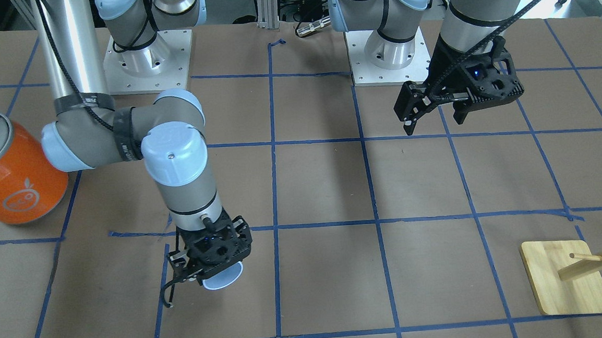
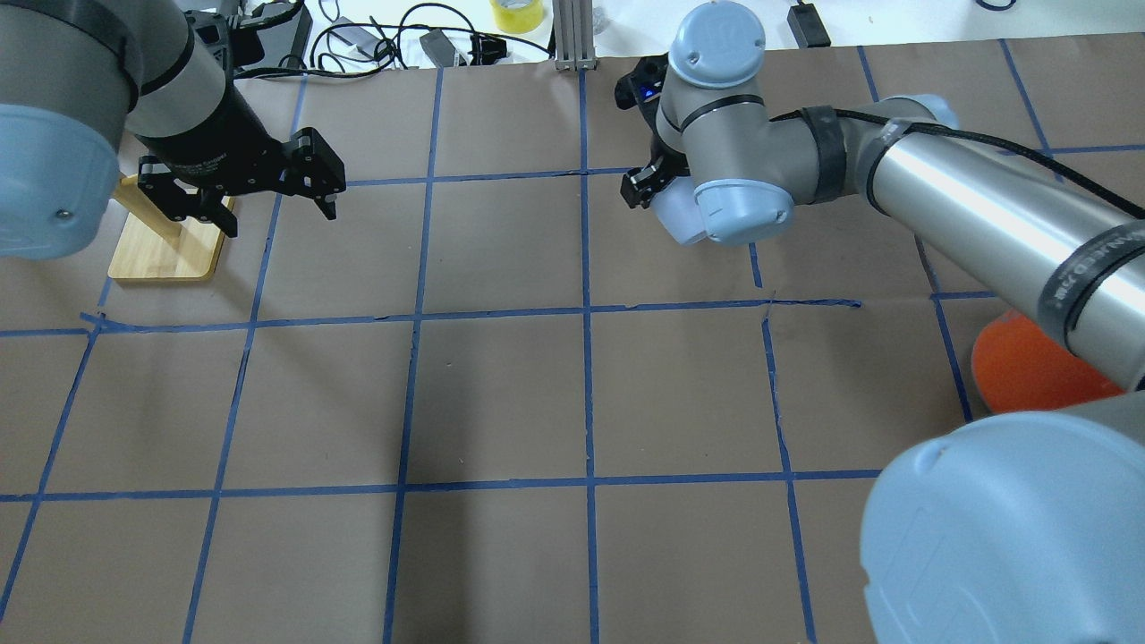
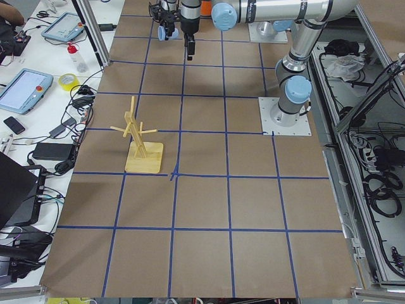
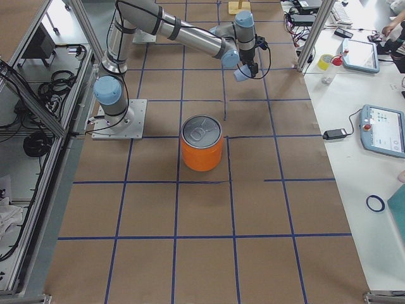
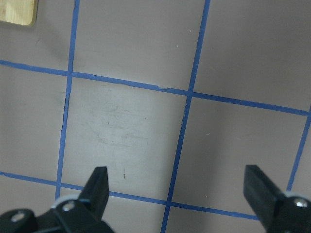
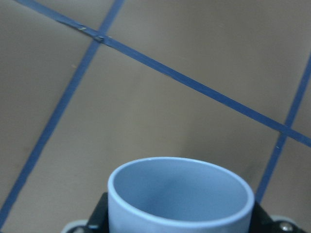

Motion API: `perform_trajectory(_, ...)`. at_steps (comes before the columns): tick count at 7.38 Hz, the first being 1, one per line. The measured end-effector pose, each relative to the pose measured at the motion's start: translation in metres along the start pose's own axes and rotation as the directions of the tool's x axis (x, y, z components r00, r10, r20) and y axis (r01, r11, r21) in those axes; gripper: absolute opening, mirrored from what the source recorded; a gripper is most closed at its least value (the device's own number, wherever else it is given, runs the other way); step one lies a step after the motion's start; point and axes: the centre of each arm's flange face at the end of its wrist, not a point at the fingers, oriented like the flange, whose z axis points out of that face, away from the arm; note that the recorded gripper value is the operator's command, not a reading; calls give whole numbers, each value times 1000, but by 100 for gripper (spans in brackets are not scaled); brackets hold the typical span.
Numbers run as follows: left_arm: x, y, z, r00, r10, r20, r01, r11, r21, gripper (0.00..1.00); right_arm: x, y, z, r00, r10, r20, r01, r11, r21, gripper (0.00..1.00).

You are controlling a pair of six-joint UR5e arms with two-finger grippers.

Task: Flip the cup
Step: 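Carry the white cup with the right gripper toward the table center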

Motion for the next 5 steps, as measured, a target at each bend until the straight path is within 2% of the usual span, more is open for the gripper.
perform_trajectory(1, -1, 0, -1, 1000, -1, 9, 1, 1000, 3, 100, -28, -7, 6, 995, -92, 30, 91, 995, 29, 14)
perform_trajectory(2, -4, -1, -1, 1000, -2, 29, 2, 1000, 9, 100, -54, -12, 16, 977, -206, 50, 202, 977, 68, 14)
perform_trajectory(3, -6, -2, -2, 999, -3, 45, 3, 1000, 19, 100, -83, -16, 25, 947, -315, 62, 308, 946, 102, 15)
perform_trajectory(4, -8, -4, -4, 999, -8, 51, 6, 1000, 29, 100, -112, -16, 31, 906, -418, 70, 408, 905, 118, 15)
perform_trajectory(5, -11, -6, -6, 999, -15, 52, 13, 999, 37, 100, -136, -13, 35, 849, -524, 71, 513, 849, 127, 16)
